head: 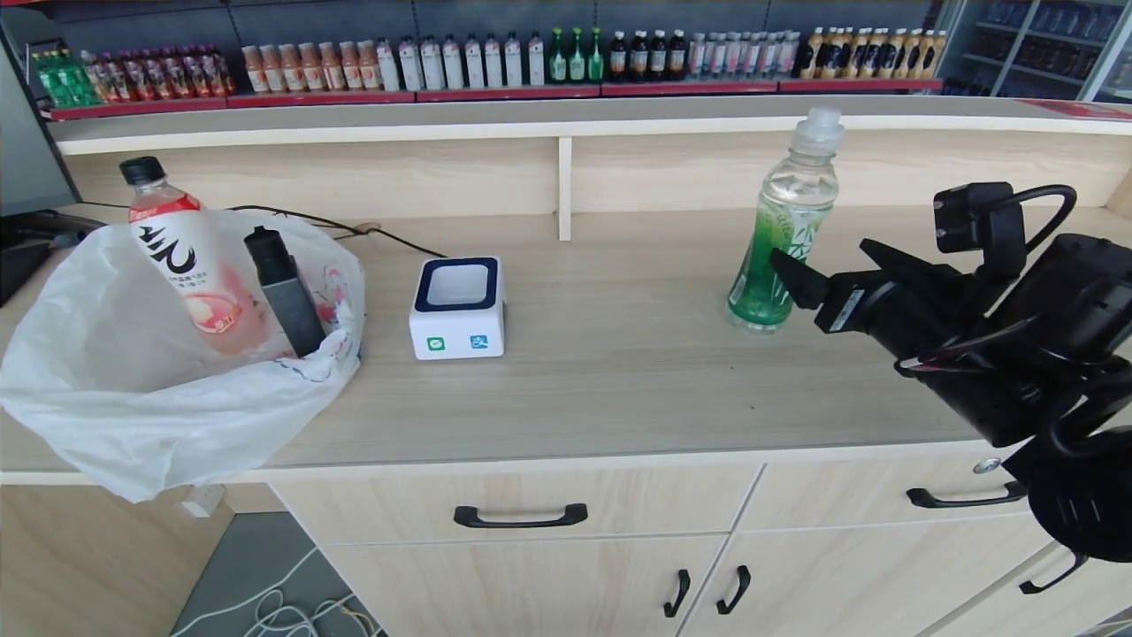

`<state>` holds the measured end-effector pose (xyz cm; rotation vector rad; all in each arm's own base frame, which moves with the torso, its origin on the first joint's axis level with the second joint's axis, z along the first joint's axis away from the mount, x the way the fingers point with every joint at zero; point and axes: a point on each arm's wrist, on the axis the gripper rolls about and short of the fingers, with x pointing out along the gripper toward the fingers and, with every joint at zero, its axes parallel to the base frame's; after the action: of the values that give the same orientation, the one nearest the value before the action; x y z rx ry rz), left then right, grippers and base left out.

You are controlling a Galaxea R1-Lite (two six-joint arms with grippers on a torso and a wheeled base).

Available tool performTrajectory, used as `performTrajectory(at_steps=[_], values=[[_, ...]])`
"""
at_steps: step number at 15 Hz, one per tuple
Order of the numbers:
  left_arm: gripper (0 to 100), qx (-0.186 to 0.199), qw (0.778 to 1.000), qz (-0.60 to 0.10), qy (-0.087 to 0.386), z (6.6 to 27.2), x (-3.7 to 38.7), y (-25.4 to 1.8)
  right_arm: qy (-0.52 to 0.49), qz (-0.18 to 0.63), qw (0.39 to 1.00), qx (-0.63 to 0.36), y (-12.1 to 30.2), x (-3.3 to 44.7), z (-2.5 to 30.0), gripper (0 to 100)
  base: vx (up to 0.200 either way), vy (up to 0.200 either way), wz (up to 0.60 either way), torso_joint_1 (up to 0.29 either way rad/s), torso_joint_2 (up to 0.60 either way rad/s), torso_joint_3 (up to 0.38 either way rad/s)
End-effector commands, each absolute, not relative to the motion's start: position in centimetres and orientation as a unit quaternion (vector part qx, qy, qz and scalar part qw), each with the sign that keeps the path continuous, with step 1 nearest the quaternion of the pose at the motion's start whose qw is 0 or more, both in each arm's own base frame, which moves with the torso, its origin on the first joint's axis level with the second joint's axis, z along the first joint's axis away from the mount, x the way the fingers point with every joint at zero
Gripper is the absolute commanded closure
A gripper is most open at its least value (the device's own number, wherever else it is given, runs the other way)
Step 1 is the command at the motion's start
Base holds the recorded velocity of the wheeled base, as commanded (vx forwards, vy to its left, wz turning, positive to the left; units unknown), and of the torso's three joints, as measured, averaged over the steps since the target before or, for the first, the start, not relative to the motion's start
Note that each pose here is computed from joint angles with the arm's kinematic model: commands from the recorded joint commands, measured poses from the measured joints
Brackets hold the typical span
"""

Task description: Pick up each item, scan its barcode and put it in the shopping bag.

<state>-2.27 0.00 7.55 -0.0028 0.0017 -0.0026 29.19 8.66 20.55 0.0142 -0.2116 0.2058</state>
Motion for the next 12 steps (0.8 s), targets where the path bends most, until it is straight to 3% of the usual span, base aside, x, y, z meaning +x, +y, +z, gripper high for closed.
performTrajectory(at_steps=[1, 12], values=[[0, -0.002, 1.0, -0.002, 0.001, 7.6, -2.3, 0.0, -0.106, 0.102, 0.989, 0.007, 9.2, 30.1, 20.9, 0, 0.0, 0.0, 0.0, 0.0, 0.0, 0.0], [0, -0.002, 1.0, -0.002, 0.001, 7.6, -2.3, 0.0, -0.089, 0.096, 0.991, -0.004, 10.0, 33.1, 19.0, 0, 0.0, 0.0, 0.0, 0.0, 0.0, 0.0]])
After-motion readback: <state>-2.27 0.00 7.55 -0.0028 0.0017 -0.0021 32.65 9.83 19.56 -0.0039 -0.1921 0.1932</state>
